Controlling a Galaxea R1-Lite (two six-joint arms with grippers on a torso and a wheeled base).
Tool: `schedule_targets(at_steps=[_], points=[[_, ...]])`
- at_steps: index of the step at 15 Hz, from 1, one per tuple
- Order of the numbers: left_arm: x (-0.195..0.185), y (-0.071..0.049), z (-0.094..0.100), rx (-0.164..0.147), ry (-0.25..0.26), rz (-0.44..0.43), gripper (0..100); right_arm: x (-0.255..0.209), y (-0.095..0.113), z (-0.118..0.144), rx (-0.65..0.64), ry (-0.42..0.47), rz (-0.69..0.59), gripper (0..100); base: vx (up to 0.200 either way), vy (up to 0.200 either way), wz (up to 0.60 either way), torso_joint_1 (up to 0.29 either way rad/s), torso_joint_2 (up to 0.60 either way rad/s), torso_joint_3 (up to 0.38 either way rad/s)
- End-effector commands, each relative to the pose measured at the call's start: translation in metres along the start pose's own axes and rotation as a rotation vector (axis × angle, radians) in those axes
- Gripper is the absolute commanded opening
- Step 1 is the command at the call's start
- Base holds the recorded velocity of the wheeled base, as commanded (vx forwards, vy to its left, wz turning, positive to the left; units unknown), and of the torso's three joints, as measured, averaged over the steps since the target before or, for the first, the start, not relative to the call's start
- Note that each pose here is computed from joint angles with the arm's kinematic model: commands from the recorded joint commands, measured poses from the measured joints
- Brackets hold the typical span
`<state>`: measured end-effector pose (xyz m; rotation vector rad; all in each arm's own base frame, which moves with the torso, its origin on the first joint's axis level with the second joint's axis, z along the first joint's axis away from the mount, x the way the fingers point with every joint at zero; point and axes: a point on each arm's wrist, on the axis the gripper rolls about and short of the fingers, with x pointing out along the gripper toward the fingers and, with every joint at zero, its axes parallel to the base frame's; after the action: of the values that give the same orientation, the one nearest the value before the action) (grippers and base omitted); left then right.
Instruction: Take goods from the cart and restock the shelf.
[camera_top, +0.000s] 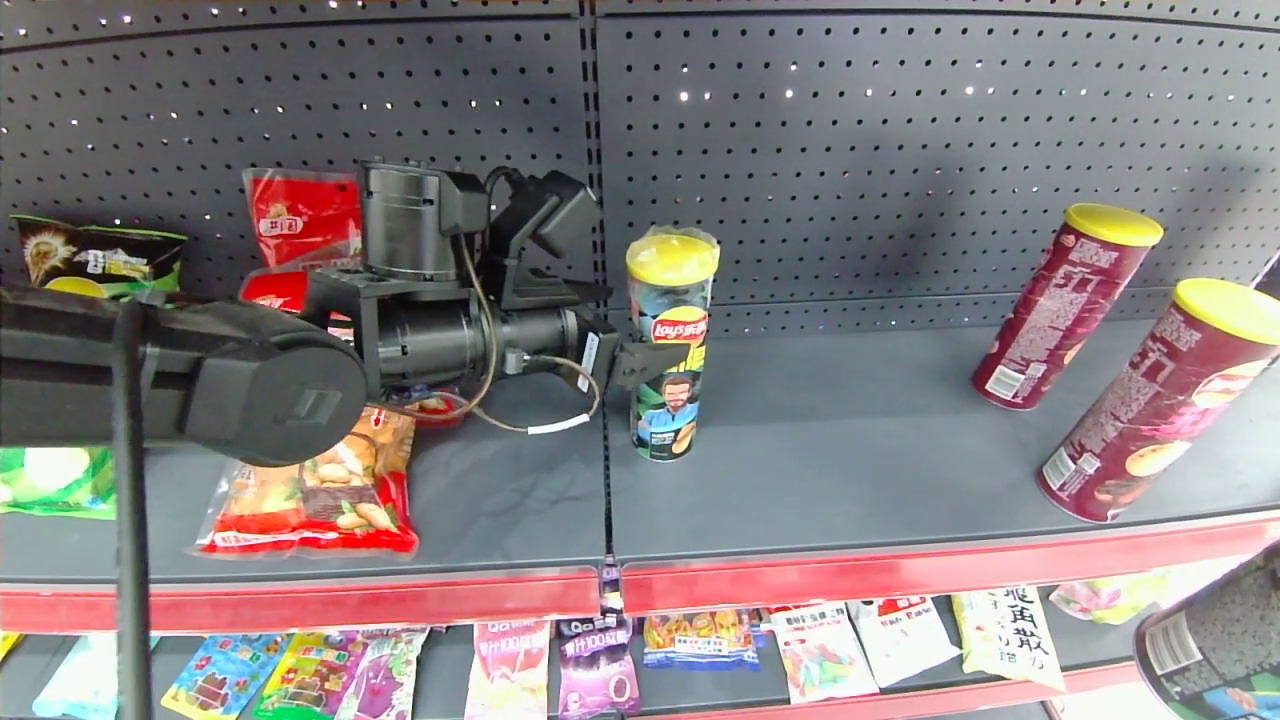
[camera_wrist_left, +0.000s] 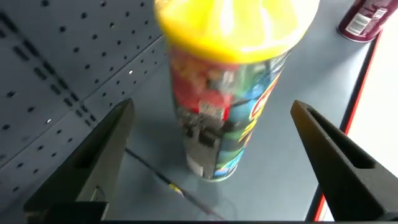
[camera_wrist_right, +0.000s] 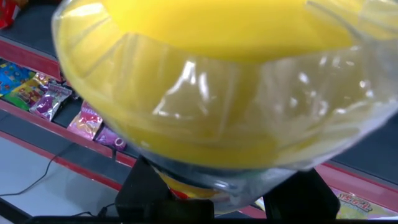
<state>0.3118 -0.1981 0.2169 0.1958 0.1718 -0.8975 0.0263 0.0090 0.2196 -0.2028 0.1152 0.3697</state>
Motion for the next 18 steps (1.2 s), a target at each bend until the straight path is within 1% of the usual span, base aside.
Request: schedule_targets(at_steps=[1, 3, 6, 10, 14, 15, 18], points=[[0.01, -0.002, 0.0, 0.002, -0.001, -0.011, 100, 0.0, 0.0, 0.0, 0.0, 0.001, -0.007, 0, 0.0, 0.0, 0.0, 0.0, 0.0, 0.0], [0.018, -0.001, 0.001, 0.007, -0.007, -0.015, 100, 0.0, 0.0, 0.0, 0.001, 0.001, -0.008, 0, 0.0, 0.0, 0.0, 0.0, 0.0, 0.0], [0.026, 0.001, -0.001, 0.004, -0.005, -0.017, 100, 0.0, 0.0, 0.0, 0.002, 0.001, -0.008, 0, 0.0, 0.0, 0.0, 0.0, 0.0, 0.0], [0.038, 0.006, 0.003, 0.012, -0.026, -0.013, 100, 0.0, 0.0, 0.0, 0.01, 0.001, -0.008, 0, 0.0, 0.0, 0.0, 0.0, 0.0, 0.0], [0.042, 0.007, 0.001, 0.011, -0.026, -0.023, 100, 0.0, 0.0, 0.0, 0.012, 0.003, -0.008, 0, 0.0, 0.0, 0.0, 0.0, 0.0, 0.0], [0.042, 0.007, 0.002, 0.012, -0.029, -0.028, 0, 0.001, 0.0, 0.0, 0.012, 0.004, -0.007, 0, 0.0, 0.0, 0.0, 0.0, 0.0, 0.0], [0.042, 0.006, 0.001, 0.011, -0.027, -0.036, 0, 0.001, 0.0, 0.0, 0.012, 0.007, -0.008, 0, 0.0, 0.0, 0.0, 0.0, 0.0, 0.0]])
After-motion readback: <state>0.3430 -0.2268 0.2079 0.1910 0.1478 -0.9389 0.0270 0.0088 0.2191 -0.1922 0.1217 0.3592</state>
